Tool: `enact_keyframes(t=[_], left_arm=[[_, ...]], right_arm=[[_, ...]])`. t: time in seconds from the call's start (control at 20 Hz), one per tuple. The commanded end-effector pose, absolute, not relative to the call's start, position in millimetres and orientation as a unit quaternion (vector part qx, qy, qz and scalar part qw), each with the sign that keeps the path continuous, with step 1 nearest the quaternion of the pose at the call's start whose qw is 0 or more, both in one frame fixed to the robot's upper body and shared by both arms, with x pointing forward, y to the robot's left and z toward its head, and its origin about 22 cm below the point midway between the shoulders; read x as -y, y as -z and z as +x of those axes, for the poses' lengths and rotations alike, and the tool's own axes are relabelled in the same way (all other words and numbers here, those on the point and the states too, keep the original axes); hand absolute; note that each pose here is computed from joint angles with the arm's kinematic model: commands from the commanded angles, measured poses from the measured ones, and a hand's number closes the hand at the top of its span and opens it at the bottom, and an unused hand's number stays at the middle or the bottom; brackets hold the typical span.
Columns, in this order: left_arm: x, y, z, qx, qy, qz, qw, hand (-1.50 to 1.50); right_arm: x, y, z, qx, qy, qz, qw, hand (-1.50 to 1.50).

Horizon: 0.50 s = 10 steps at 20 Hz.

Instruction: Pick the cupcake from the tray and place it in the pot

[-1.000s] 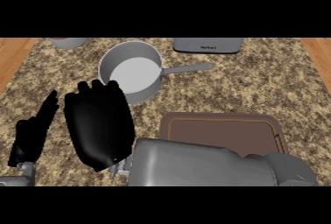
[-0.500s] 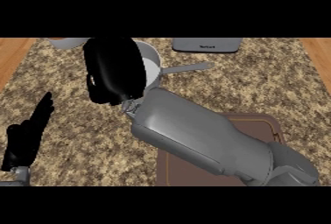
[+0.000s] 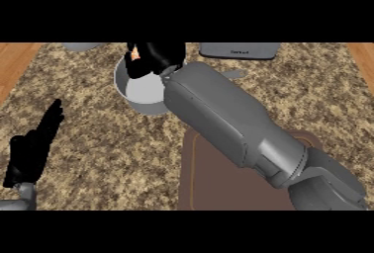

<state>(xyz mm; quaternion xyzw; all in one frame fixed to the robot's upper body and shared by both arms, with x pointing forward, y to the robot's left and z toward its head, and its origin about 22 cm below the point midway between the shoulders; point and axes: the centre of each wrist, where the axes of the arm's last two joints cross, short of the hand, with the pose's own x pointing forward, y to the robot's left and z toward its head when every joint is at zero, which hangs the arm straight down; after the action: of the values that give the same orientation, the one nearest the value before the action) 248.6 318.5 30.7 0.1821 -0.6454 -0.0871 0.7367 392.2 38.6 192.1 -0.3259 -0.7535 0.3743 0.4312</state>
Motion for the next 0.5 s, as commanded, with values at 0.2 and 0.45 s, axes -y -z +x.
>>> enact_keyframes(t=[0.2,0.45], left_arm=[[-307.3,-34.0,253.0,0.653,0.099,0.174,0.73,0.0],[-298.9,-34.9,263.1,0.662,0.109,0.156,0.725,0.0]], right_arm=[[-8.0,-169.7,428.2,0.722,-0.413,-0.363,0.42,1.5],[0.3,-167.8,434.9,0.709,-0.397,-0.347,0.468,1.5]])
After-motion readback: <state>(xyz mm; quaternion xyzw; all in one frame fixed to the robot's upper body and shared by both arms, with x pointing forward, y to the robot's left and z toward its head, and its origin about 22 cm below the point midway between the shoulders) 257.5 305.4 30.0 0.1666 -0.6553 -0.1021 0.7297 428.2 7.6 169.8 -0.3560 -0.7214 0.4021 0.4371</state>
